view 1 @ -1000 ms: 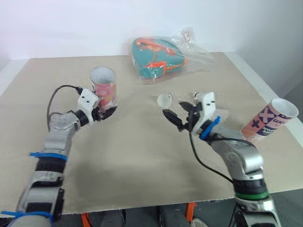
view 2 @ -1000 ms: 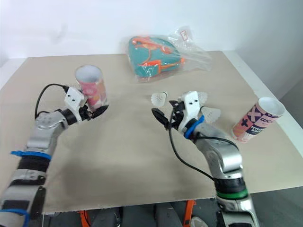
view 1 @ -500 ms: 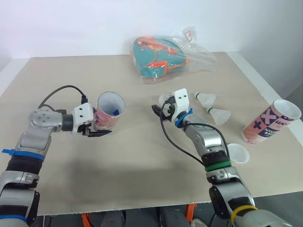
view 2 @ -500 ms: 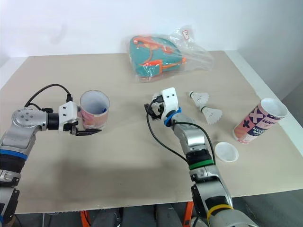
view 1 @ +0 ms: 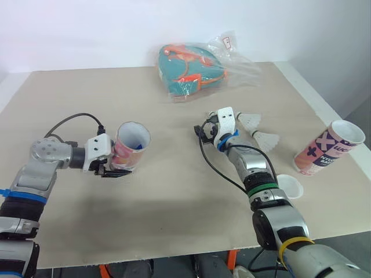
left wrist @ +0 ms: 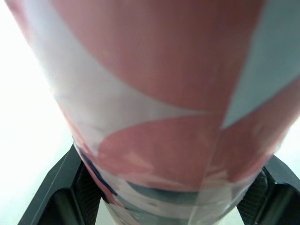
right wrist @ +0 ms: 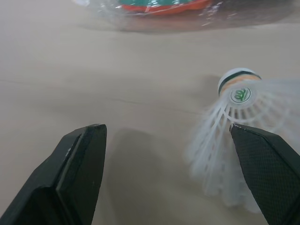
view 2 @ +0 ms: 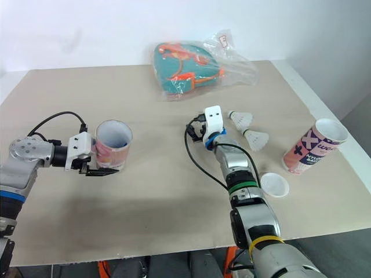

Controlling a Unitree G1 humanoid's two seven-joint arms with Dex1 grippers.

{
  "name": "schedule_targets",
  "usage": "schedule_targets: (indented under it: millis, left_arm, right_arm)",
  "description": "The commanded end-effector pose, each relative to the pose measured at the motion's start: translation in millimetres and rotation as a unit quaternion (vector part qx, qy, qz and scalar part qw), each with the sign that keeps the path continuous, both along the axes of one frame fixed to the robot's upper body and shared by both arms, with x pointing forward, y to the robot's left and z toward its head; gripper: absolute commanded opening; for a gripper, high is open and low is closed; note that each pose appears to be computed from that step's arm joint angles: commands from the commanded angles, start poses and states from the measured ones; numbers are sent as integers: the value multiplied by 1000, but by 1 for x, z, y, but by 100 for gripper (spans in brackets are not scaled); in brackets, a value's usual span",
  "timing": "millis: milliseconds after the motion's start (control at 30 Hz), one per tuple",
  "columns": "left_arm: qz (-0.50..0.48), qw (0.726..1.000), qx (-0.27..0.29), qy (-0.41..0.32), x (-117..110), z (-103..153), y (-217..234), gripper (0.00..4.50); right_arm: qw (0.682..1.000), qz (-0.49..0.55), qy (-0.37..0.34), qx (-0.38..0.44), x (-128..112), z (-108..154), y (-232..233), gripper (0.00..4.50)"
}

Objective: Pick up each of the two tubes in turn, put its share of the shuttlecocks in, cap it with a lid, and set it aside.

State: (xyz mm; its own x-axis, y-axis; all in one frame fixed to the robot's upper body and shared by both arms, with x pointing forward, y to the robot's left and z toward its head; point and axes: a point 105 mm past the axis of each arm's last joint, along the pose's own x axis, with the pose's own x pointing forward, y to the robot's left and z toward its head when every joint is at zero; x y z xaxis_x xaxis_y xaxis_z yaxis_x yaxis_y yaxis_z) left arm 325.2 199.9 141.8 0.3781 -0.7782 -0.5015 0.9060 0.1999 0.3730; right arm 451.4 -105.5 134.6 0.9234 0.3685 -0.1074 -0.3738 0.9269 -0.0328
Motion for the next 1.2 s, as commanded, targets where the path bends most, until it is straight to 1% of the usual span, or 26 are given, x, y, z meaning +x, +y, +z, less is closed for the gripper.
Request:
schedule_targets:
  millis: [33, 233, 300, 333, 367, 433, 467, 567, 600, 733, 833, 900, 1000, 1067, 1167, 1200]
  left_arm:
    - [-3, 1000, 12, -9, -2, 8, 3, 312]
    - [-9, 1000, 6, -1, -5, 5, 3, 312]
    - [-11, 1000, 3, 0, -6, 5, 3, 308]
    - [-12, 1000, 1, 1, -6, 4, 3, 308]
    - [-12, 1000, 1, 1, -6, 4, 2, 308]
    - [-13, 1000, 1, 2, -7, 2, 2, 308]
    - [-13, 1000, 1, 2, -7, 1, 2, 308]
    - [-16, 1000, -1, 2, -8, 0, 0, 308]
    - [-17, 1000, -1, 3, -8, -1, -1, 308]
    - [-20, 1000, -3, 8, -10, -2, -3, 308]
    - [-22, 1000, 8, 20, -13, -5, -1, 308]
    - [-24, 999, 16, 25, -15, -6, 0, 308]
    - [-24, 999, 19, 36, -17, -6, 2, 308]
    - [-24, 998, 19, 45, -19, -6, 4, 308]
    - [-30, 997, 28, 72, -25, -10, 7, 308]
    - [-34, 995, 36, 82, -27, -11, 9, 308]
  right_arm:
    - [999, -20, -37, 7, 7, 25, -8, 450]
    - [999, -35, -41, -4, 8, 24, -10, 450]
    - [998, -45, -41, -5, 9, 23, -13, 399]
    - [998, -47, -41, -3, 9, 23, -14, 367]
    - [998, -48, -41, -3, 9, 23, -14, 322]
    - [998, -48, -42, 0, 9, 24, -16, 211]
    - [998, -49, -43, 3, 9, 25, -17, 174]
    - [998, -53, -44, 8, 8, 27, -21, 16]
    - [997, -55, -45, 8, 8, 27, -22, 7]
    - [997, -58, -49, 11, 6, 28, -27, 7]
    - [997, -15, -77, 11, -3, 38, -16, 7]
    - [994, 35, -107, 3, -14, 49, -4, 7]
    - [974, 152, -167, -31, -47, 70, 23, 7]
    - [949, 248, -193, -33, -79, 84, 40, 7]
    - [886, 404, -215, -72, -139, 102, 59, 7]
    - [867, 437, -221, -89, -152, 109, 61, 7]
